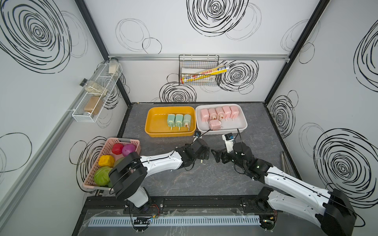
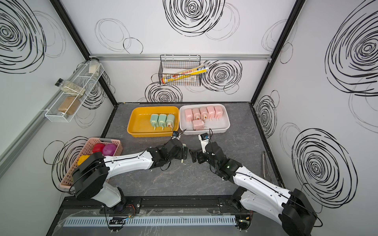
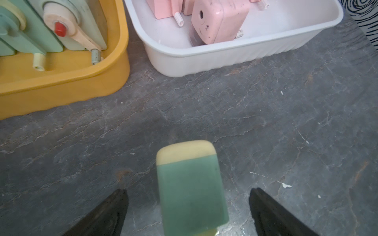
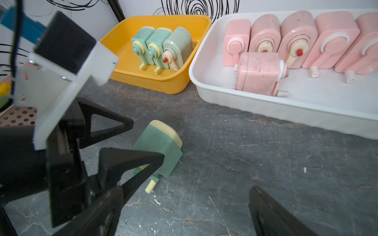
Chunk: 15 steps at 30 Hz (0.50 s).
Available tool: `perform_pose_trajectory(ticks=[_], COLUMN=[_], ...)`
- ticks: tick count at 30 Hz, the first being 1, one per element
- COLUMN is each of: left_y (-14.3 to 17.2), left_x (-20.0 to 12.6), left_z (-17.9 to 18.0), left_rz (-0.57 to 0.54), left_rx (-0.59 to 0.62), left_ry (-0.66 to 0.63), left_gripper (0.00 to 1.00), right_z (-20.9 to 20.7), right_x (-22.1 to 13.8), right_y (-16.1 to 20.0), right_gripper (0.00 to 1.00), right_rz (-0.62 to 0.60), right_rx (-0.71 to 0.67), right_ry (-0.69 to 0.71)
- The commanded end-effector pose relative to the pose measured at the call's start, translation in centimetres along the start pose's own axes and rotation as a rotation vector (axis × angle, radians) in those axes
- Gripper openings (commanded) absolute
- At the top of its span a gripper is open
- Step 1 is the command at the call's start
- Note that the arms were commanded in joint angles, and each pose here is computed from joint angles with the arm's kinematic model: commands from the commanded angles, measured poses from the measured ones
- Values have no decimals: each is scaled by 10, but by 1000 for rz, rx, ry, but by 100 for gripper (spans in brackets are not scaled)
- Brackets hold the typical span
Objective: Place the pencil sharpeners by color into the storage box
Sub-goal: Pick up the pencil sharpener from the center of the board.
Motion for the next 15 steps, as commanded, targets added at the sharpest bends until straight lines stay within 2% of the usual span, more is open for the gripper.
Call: perform_pose_trajectory(ticks=[1, 6, 15], left_y=[-1, 6, 16], left_x=[9, 12, 13], left_z=[-6, -12, -7], left_rz=[7, 5, 3], left_rx=[36, 61, 63], left_ry=[-55, -74, -89], left_gripper=[99, 100, 87], right_z=[-6, -9, -11], right_x=[-6, -10, -10], right_y=[4, 5, 4], right_gripper=[100, 100, 100], right_rz=[-5, -16, -25], right_rx=[-11, -16, -19], right_ry=[37, 44, 44])
Point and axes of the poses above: each gripper's point midway between its finger pads, its own x axis out along the fingers, its own z axis along the line the jaws close on, y = z × x, the point moved 9 cm from there along -x, back along the fingers, and after that the axes turned 1 degree about x, right-handed, at the moved point
